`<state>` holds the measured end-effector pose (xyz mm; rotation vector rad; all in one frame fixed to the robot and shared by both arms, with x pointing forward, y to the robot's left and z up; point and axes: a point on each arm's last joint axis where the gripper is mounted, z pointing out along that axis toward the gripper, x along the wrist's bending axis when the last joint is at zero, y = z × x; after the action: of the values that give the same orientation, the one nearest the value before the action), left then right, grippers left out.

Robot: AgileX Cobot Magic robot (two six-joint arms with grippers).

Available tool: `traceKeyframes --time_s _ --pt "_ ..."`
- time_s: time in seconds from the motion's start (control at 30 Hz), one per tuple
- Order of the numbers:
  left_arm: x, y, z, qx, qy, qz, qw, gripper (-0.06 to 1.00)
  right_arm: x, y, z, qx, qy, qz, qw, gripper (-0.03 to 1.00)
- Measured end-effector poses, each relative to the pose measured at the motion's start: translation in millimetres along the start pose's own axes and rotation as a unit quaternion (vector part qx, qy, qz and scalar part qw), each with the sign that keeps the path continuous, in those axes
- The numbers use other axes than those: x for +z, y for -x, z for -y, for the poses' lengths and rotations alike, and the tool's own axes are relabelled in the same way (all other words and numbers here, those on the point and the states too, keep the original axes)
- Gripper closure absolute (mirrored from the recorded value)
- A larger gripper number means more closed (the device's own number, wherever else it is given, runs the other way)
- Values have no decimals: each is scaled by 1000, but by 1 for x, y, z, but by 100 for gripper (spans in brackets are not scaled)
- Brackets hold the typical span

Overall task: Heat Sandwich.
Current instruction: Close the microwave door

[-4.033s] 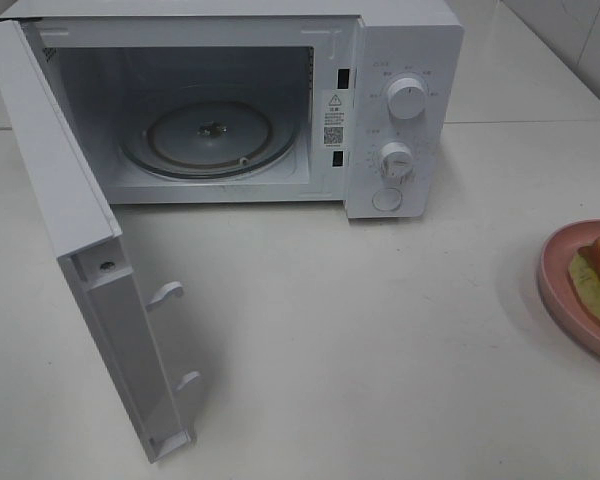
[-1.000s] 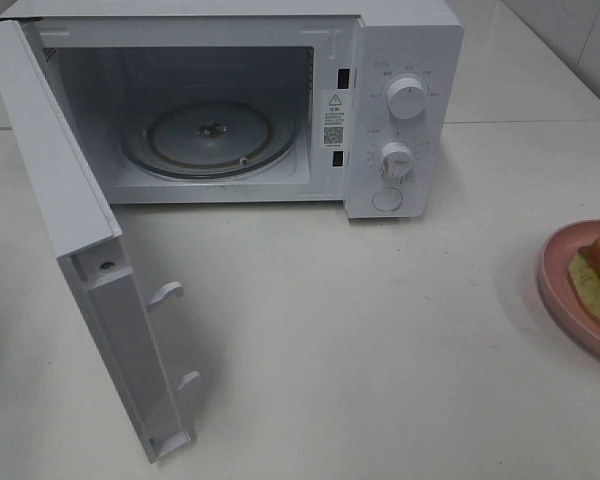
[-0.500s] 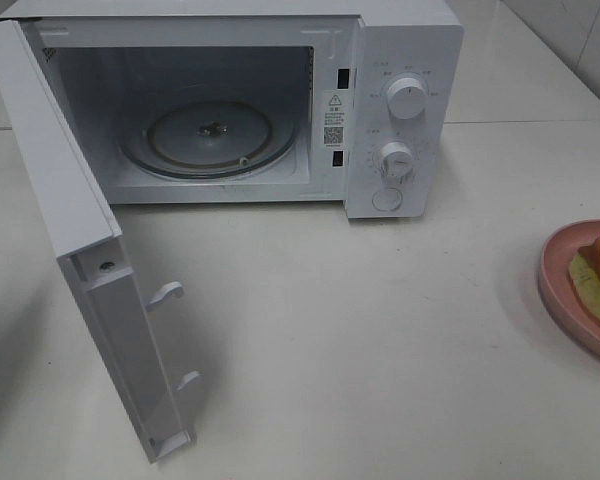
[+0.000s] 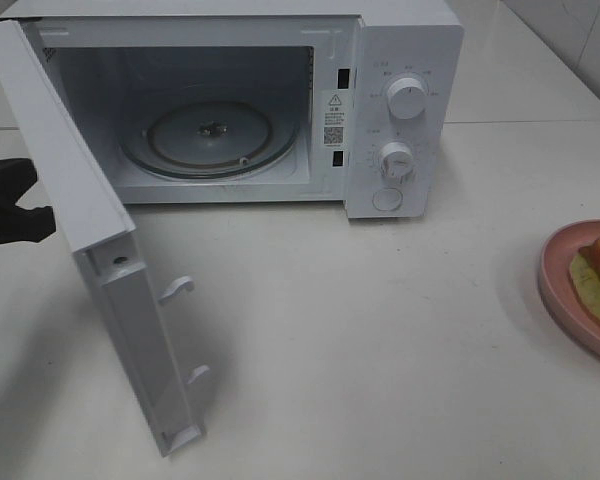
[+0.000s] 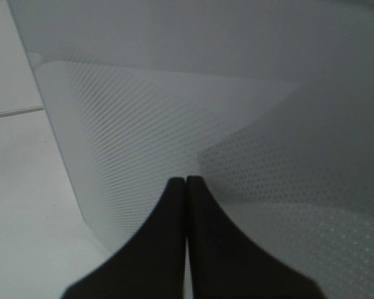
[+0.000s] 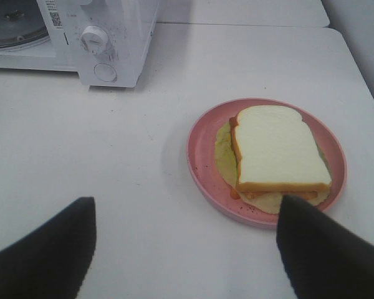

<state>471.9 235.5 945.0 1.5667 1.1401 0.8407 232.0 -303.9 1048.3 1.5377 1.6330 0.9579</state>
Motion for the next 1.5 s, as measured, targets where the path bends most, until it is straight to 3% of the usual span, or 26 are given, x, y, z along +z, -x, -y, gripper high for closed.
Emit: traceKeyframes --time_s 0.27,1.17,1.5 --pt "21 24 -2 3 3 23 1000 94 0 0 0 0 0 0 1000 20" --pt "83 101 -33 2 47 24 999 94 0 0 0 0 0 0 1000 20" --pt "108 133 -37 5 48 48 998 94 0 0 0 0 0 0 1000 20"
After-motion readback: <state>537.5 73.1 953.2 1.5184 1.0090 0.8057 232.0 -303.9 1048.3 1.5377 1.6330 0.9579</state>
